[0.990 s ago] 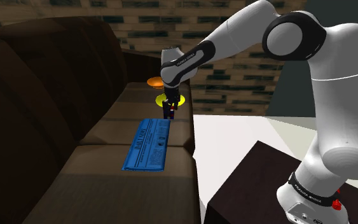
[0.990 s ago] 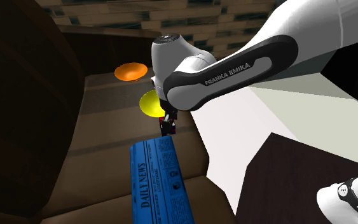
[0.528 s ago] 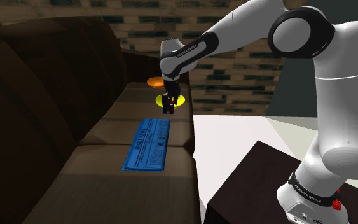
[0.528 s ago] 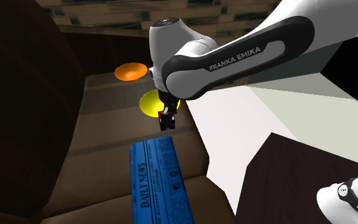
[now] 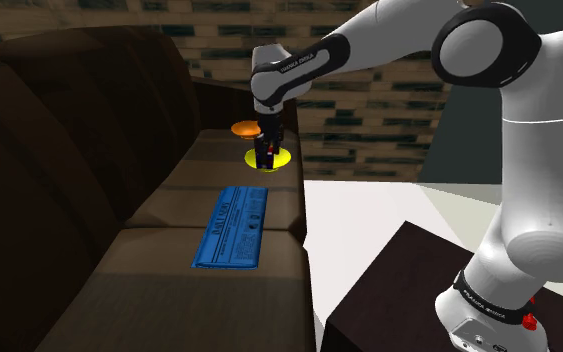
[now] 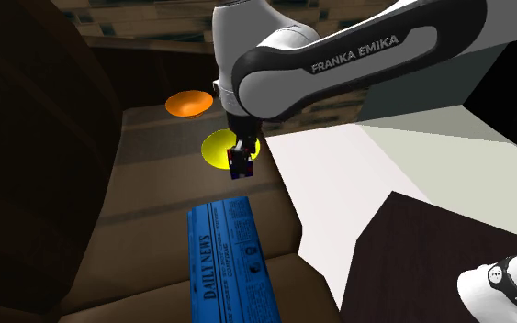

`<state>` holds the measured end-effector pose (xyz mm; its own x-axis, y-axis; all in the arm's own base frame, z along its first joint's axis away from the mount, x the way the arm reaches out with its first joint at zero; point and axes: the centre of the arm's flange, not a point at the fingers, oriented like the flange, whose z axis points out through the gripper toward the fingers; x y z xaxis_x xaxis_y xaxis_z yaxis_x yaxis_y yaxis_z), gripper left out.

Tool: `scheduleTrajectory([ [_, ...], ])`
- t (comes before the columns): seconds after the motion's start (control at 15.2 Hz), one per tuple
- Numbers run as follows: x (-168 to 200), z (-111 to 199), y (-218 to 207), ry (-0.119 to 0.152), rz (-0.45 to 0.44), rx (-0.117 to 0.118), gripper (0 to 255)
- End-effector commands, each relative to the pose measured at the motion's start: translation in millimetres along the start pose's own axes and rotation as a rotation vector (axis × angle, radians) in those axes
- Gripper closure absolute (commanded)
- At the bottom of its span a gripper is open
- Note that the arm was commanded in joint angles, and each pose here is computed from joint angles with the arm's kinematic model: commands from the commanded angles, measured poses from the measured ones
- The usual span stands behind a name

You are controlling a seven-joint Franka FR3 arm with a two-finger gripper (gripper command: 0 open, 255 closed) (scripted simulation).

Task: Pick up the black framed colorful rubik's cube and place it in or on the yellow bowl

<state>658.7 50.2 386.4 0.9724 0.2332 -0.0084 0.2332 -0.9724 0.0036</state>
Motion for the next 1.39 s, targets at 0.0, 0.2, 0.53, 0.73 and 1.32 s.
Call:
scheduleTrajectory([
  [0.0,0.2,-11.6,0.2,0.000,0.000,0.000,255],
  [0.2,0.1,-27.4,0.3,0.000,0.000,0.000,255],
  [0.53,26.9,-32.1,45.6,0.000,0.000,0.000,255],
  [0.73,47.0,-35.2,79.6,0.000,0.000,0.000,255],
  [1.32,79.1,-13.8,133.5,0.000,0.000,0.000,255],
])
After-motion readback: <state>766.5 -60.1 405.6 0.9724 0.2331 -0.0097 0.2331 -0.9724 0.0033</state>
